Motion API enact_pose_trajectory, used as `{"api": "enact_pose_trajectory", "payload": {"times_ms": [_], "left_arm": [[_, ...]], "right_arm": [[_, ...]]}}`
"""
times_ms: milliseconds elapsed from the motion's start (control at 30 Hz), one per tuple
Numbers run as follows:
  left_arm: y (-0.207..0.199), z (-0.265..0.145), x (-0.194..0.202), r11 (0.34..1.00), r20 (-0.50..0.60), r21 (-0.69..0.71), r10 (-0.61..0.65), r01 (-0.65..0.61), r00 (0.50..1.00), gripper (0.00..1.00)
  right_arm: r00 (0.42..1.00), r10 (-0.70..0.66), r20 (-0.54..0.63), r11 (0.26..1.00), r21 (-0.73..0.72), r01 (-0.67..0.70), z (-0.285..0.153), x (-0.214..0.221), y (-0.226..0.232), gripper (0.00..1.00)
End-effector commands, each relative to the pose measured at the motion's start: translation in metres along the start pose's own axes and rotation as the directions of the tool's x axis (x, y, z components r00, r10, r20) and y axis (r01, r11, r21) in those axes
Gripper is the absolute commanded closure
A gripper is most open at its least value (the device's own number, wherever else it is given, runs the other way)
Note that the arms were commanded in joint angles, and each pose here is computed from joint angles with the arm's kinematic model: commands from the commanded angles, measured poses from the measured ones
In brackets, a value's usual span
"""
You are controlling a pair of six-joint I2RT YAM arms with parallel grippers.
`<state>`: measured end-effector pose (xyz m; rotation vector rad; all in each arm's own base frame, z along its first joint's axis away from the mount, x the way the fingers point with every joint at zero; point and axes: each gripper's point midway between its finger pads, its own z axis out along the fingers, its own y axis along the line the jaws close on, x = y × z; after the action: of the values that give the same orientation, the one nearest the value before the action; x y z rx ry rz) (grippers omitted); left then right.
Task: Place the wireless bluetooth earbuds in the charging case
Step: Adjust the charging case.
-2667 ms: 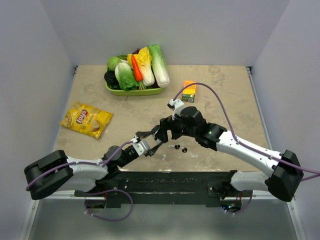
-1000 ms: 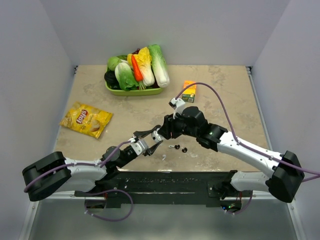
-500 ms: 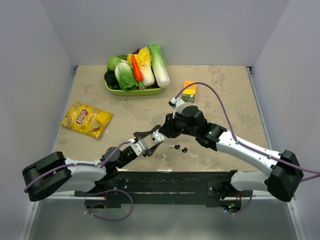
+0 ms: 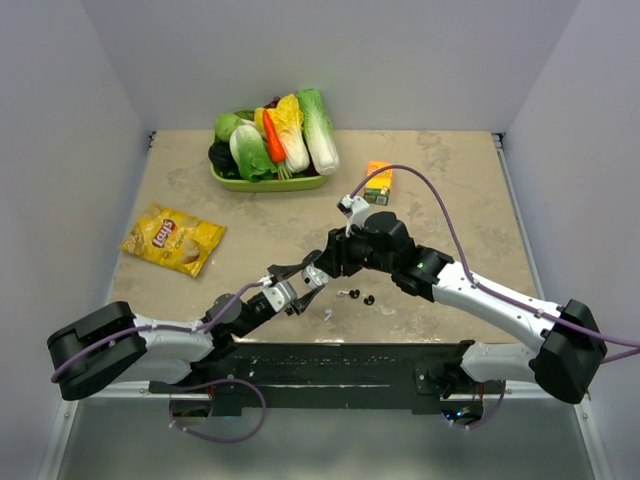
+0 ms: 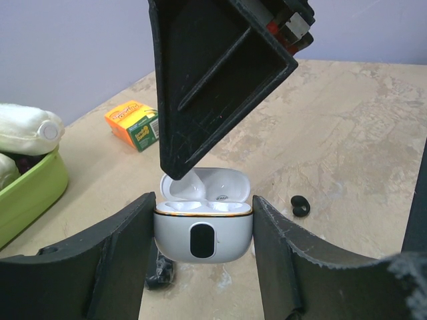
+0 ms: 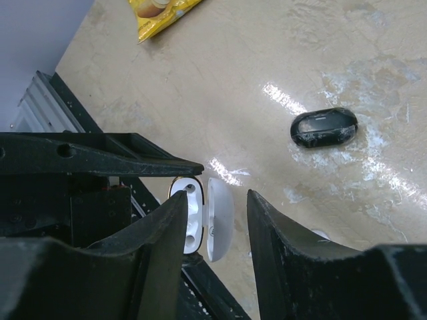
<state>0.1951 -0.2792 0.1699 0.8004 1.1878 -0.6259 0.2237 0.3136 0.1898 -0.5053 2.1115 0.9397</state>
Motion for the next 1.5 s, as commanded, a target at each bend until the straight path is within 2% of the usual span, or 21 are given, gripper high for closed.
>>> {"api": "enact_pose_trajectory", "payload": {"times_ms": [0,367,633,1100,1467], "left_arm": [[0.008,-0.001,-0.062,0.999,0.255,-0.03,-0.018,0.026,0.967,1.0],[0.007,-0.002,-0.059,0.999,0.247,-0.026,-0.021,0.028,0.969,1.0],[0.006,-0.005,-0.054,0.999,0.237,-0.022,-0.031,0.037,0.971,1.0],[0.004,-0.006,-0.05,0.999,0.227,-0.018,-0.034,0.039,0.973,1.0],[0.005,-0.008,-0.057,0.999,0.253,-0.014,-0.042,0.047,0.967,1.0]], "right_arm": [[1.0,0.028,0.012,0.999,-0.032,-0.028,0.001,-0.003,0.003,0.56],[0.999,0.036,0.01,0.999,-0.032,-0.036,0.001,-0.001,-0.001,0.53],[0.999,0.042,0.01,0.999,-0.023,-0.042,0.0,0.001,-0.004,0.43],[0.999,0.042,0.011,0.999,-0.011,-0.042,0.0,0.002,-0.007,0.32],[0.998,0.062,-0.017,0.998,-0.029,-0.063,0.004,0.012,-0.01,0.3]]}}
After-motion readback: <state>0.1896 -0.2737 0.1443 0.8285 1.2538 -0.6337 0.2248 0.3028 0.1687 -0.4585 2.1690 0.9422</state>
